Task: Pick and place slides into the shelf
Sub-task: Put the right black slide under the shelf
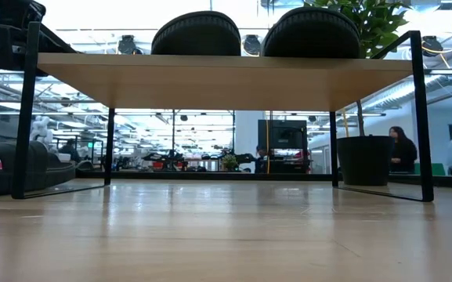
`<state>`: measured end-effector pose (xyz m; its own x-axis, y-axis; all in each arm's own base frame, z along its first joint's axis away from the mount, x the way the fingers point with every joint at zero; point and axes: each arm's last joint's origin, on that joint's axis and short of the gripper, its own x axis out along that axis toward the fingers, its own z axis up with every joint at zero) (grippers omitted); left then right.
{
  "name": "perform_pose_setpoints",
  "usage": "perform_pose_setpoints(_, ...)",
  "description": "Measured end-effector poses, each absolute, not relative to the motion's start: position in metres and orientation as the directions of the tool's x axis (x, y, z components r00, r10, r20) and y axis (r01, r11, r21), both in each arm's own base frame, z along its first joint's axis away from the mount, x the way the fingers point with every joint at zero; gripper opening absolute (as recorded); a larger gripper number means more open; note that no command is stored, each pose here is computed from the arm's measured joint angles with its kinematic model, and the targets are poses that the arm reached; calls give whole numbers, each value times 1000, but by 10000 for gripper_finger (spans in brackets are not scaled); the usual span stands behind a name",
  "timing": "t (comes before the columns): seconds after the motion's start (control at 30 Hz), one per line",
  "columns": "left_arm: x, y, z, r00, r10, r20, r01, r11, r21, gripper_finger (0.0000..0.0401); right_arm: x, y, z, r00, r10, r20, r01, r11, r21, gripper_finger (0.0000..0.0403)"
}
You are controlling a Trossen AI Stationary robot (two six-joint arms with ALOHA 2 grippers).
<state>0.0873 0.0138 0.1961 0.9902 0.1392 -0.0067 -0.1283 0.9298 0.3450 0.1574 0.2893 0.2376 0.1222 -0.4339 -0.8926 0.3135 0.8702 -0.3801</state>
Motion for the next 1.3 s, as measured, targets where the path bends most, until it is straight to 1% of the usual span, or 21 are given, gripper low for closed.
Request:
perform_pose_setpoints(0.07, 87, 14, 196, 990, 139, -7, -128, 930, 345, 21, 155, 297, 248, 155, -391, -907, 290, 896, -336, 1)
perform_pose_setpoints(0.13, 87, 14, 196, 990, 140, -7, -129, 930, 345, 21, 154, 304, 254, 236, -351, -906, 258, 922, -290, 1)
perform_pose_setpoints(0.2, 87, 14, 196, 990, 139, -7, -129, 930, 345, 21, 155, 312, 254, 322, -307, -896, 193, 947, -256, 1)
perform_pose_setpoints(0.27, 87, 14, 196, 990, 139, -7, -129, 931, 341, 21, 159, 317, 252, 351, -259, -900, 162, 963, -214, 1)
perform_pose_setpoints(0.37, 87, 14, 196, 990, 140, -6, -130, 935, 331, 21, 166, 319, 245, 361, -257, -896, 160, 964, -212, 1)
perform_pose_setpoints(0.5, 87, 14, 196, 990, 140, -7, -130, 936, 326, 21, 184, 320, 223, 362, -323, -874, 133, 946, -295, 1)
perform_pose_setpoints(0.67, 87, 14, 196, 990, 140, -7, -130, 937, 324, 21, 217, 323, 201, 388, -299, -872, 88, 954, -287, 1)
perform_pose_setpoints(0.83, 87, 14, 196, 990, 140, -7, -130, 937, 324, 21, 236, 314, 184, 362, -361, -859, 102, 932, -348, 1)
perform_pose_setpoints(0.9, 87, 14, 196, 990, 140, -11, -129, 937, 325, 21, 242, 309, 180, 355, -391, -849, 108, 919, -378, 1)
perform_pose_setpoints(1.17, 87, 14, 195, 990, 140, -21, -126, 937, 325, 21, 276, 292, 180, 409, -394, -823, 143, 919, -368, 1)
perform_pose_setpoints(1.3, 87, 14, 195, 990, 140, -22, -125, 935, 331, 21, 292, 284, 180, 434, -379, -817, 125, 924, -362, 1)
